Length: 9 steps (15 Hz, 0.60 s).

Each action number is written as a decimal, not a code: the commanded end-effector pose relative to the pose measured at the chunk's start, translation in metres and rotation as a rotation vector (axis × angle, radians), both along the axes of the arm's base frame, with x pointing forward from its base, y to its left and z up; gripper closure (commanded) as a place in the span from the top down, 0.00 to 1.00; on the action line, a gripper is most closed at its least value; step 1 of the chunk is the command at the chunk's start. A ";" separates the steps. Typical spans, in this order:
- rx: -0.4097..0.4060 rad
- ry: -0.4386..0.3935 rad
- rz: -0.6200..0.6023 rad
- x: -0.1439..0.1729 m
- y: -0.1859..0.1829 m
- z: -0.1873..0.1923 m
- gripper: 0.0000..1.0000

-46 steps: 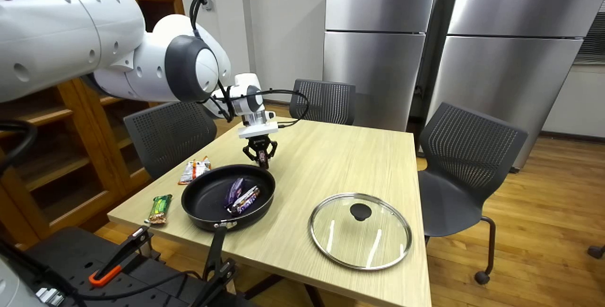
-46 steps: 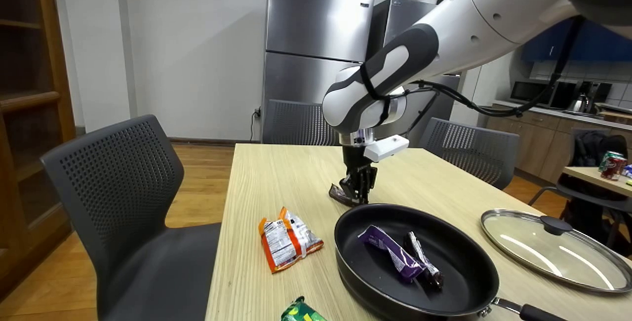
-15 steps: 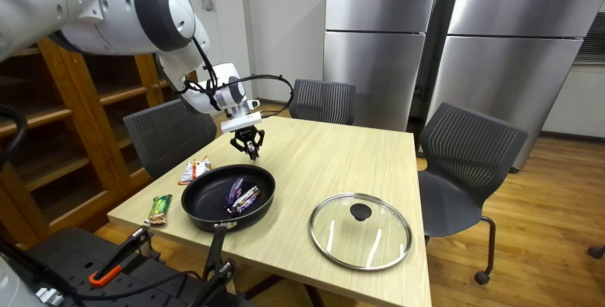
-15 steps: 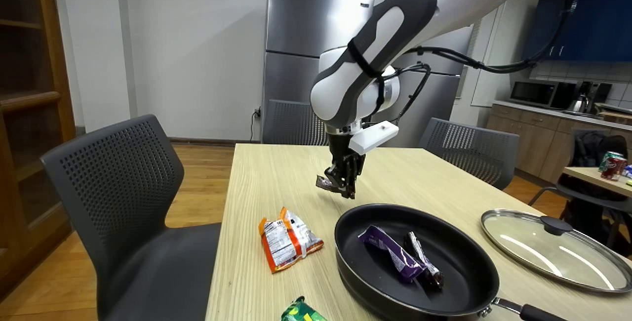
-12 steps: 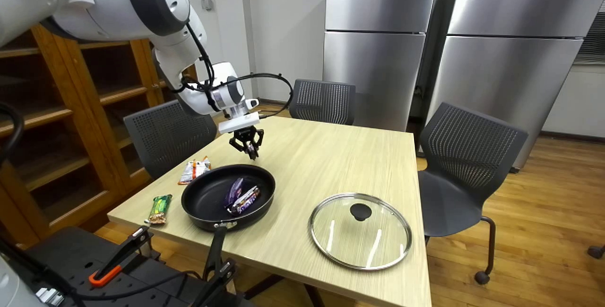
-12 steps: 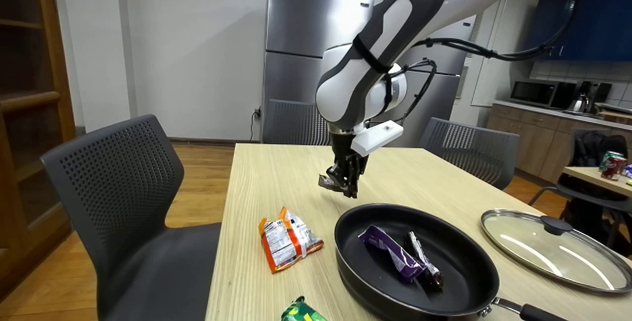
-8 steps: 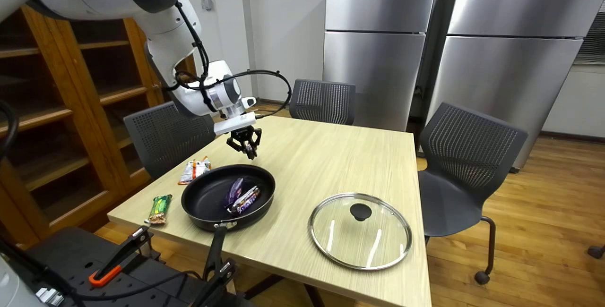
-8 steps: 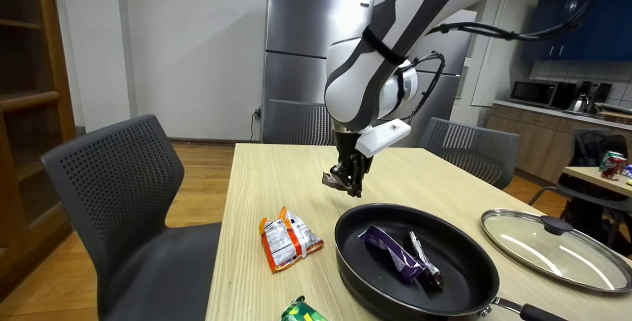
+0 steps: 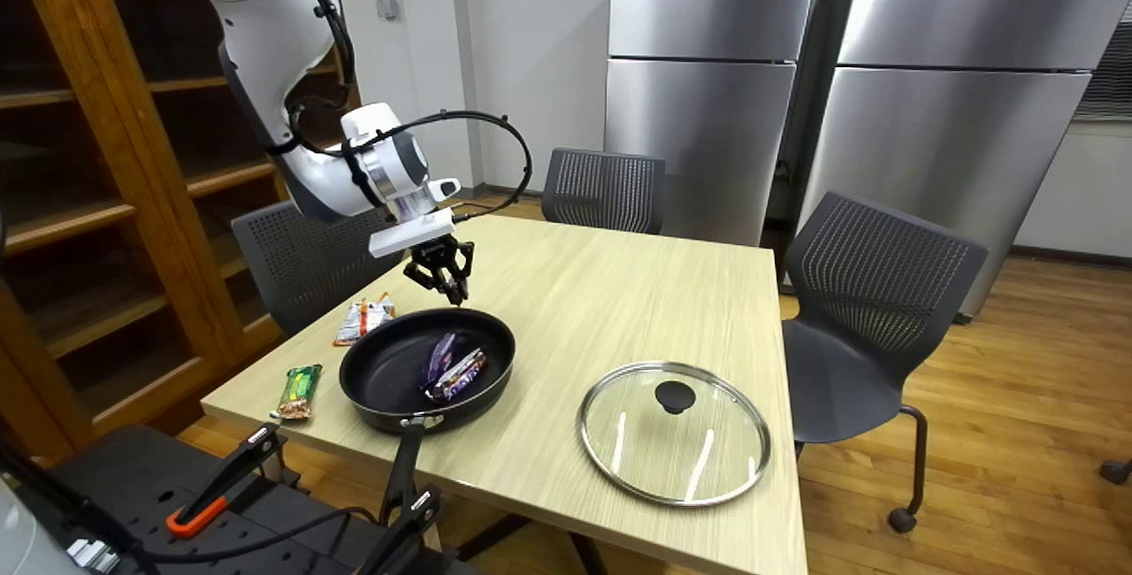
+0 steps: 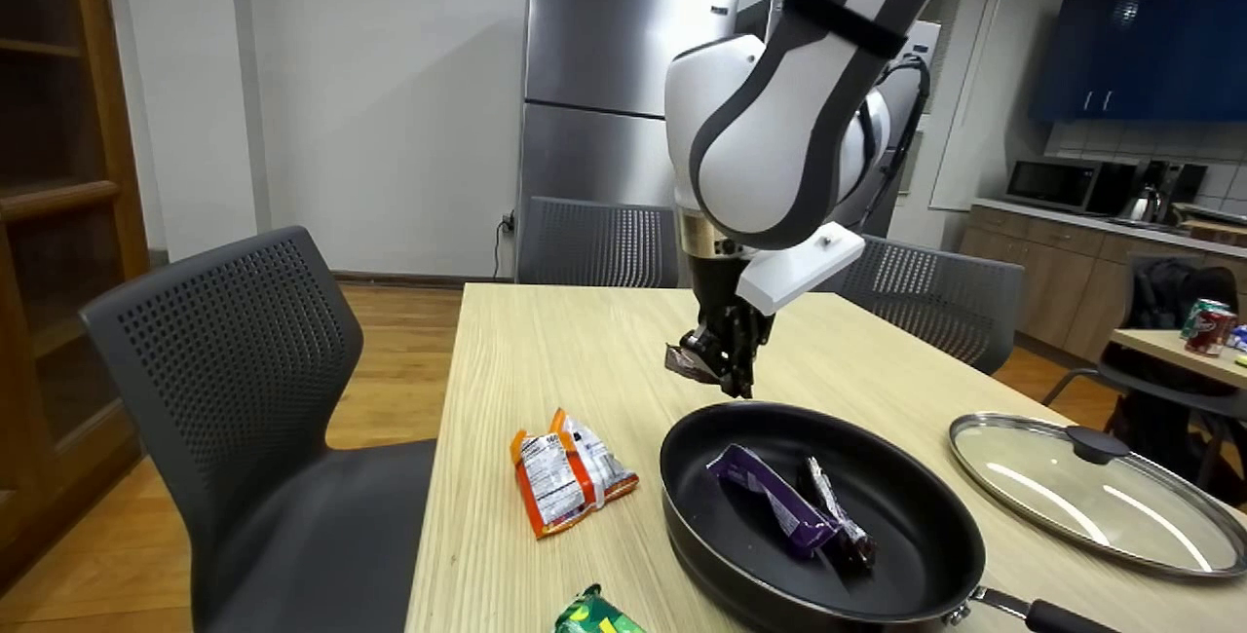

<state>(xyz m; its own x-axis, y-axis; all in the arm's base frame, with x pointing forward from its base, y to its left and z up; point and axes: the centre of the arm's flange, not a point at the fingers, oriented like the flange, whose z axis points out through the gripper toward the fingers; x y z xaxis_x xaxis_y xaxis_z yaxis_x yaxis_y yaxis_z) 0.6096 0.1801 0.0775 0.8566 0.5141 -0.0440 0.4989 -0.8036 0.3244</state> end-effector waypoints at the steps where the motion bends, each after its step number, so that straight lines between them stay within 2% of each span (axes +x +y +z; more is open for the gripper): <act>1: -0.027 -0.021 -0.035 -0.059 -0.014 0.030 0.06; 9: -0.040 0.042 -0.009 -0.107 -0.015 0.020 0.06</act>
